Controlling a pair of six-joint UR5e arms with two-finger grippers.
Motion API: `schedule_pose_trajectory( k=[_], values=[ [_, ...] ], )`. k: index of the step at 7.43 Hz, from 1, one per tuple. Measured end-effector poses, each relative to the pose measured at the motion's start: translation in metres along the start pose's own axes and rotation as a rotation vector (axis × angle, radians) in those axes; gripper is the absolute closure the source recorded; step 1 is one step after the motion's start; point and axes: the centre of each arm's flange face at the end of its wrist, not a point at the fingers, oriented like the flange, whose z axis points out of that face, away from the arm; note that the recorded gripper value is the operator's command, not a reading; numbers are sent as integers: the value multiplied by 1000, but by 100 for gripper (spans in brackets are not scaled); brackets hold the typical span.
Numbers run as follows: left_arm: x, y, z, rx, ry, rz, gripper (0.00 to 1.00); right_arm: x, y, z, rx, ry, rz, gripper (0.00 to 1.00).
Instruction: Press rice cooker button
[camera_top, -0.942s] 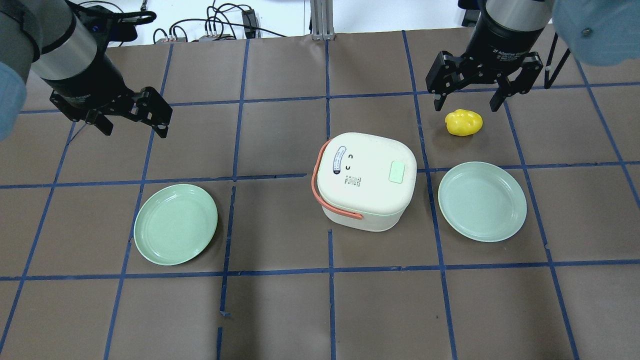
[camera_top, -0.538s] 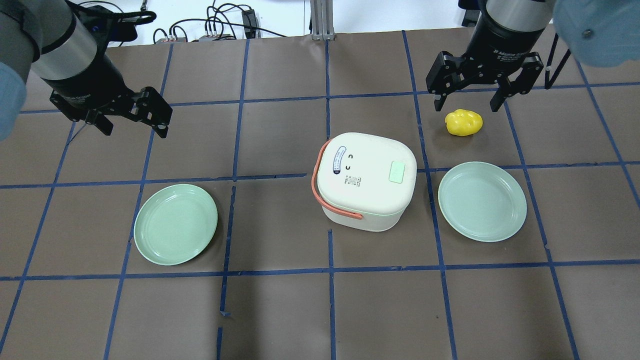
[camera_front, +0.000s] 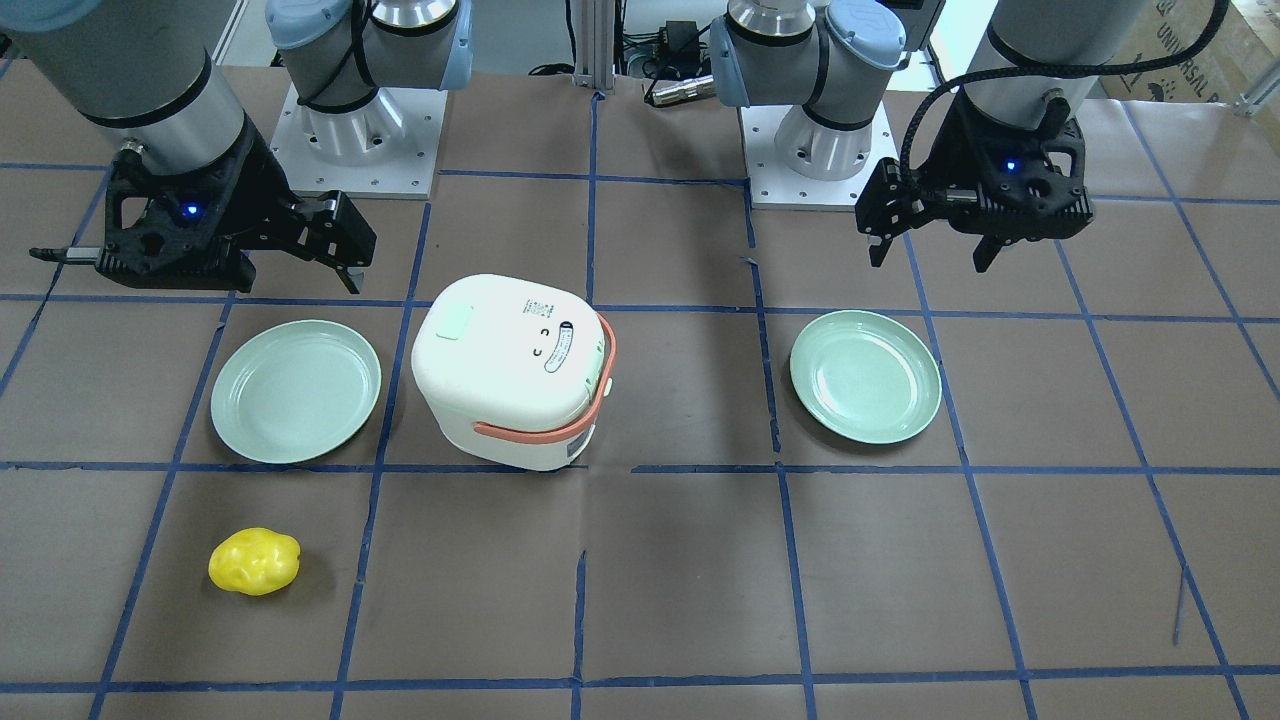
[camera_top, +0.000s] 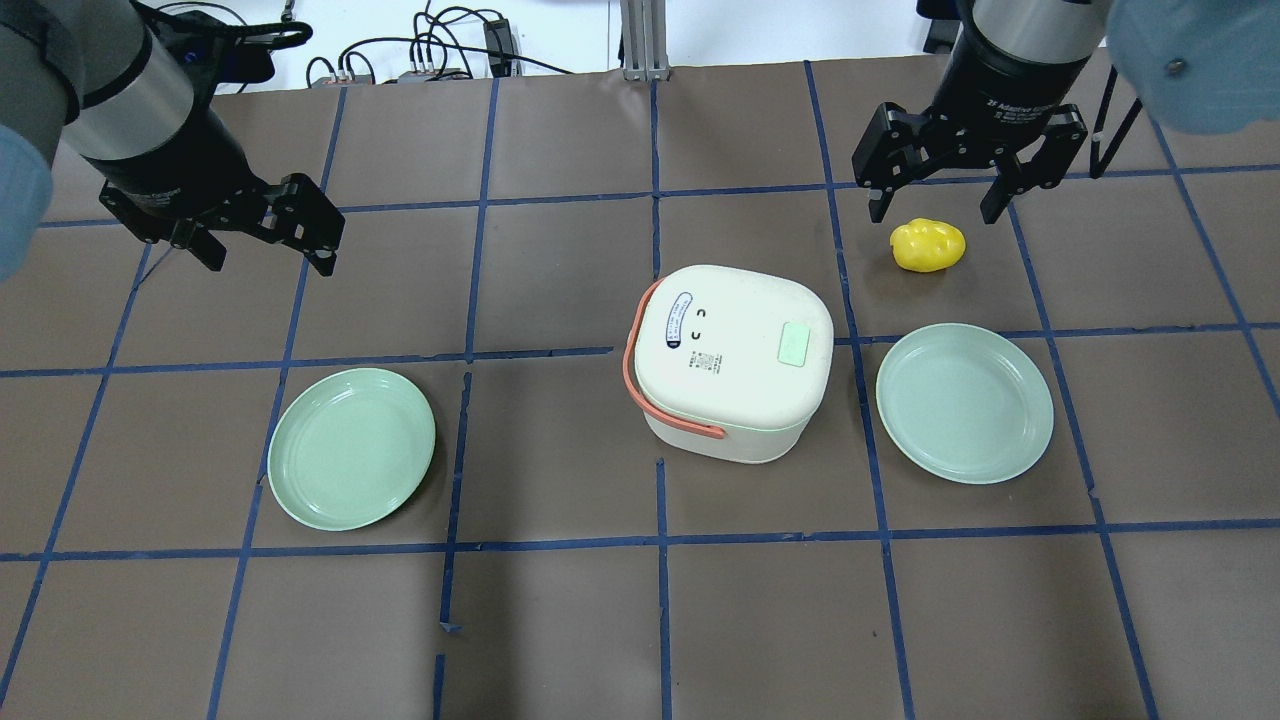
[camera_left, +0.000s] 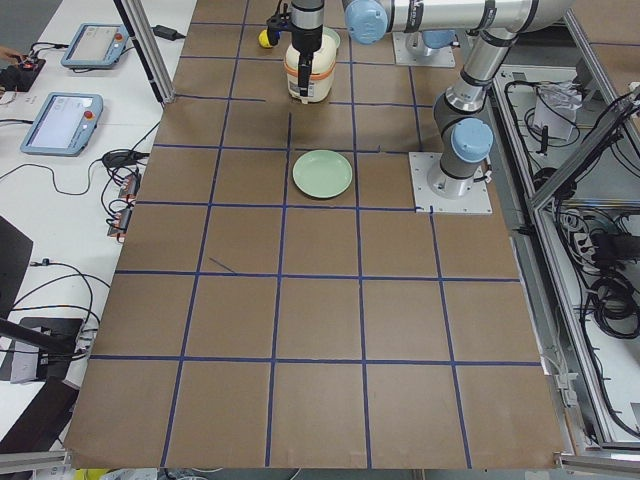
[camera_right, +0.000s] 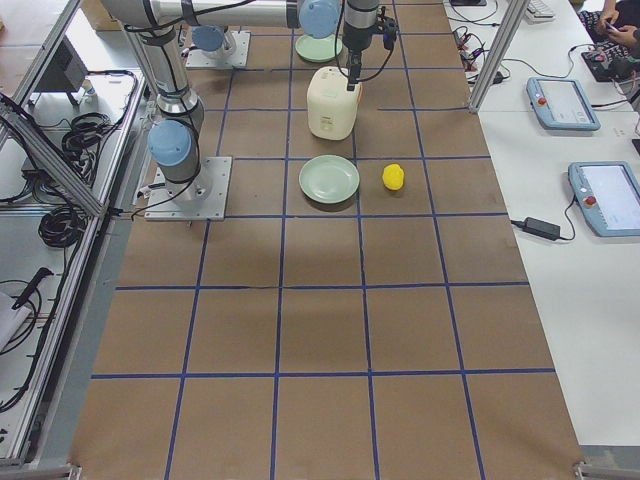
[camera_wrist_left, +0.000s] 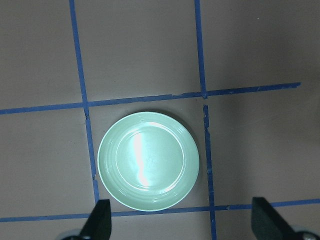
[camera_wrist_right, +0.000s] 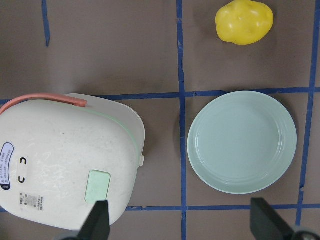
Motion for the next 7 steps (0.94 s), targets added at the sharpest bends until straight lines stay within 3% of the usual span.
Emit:
schedule_pose_trajectory(
  k=[2,5,6,7],
  values=[
    [0,0,0,0,0,1,0,-10,4,4,-6,-19,-2,0],
    [0,0,0,0,0,0,0,-58,26,10,27,-40,47,1],
    [0,0,0,0,0,0,0,-64,32,23,32,-40,49,13],
    [0,0,0,0,0,0,0,-65,37,34,58,-44,48,37]
  ],
)
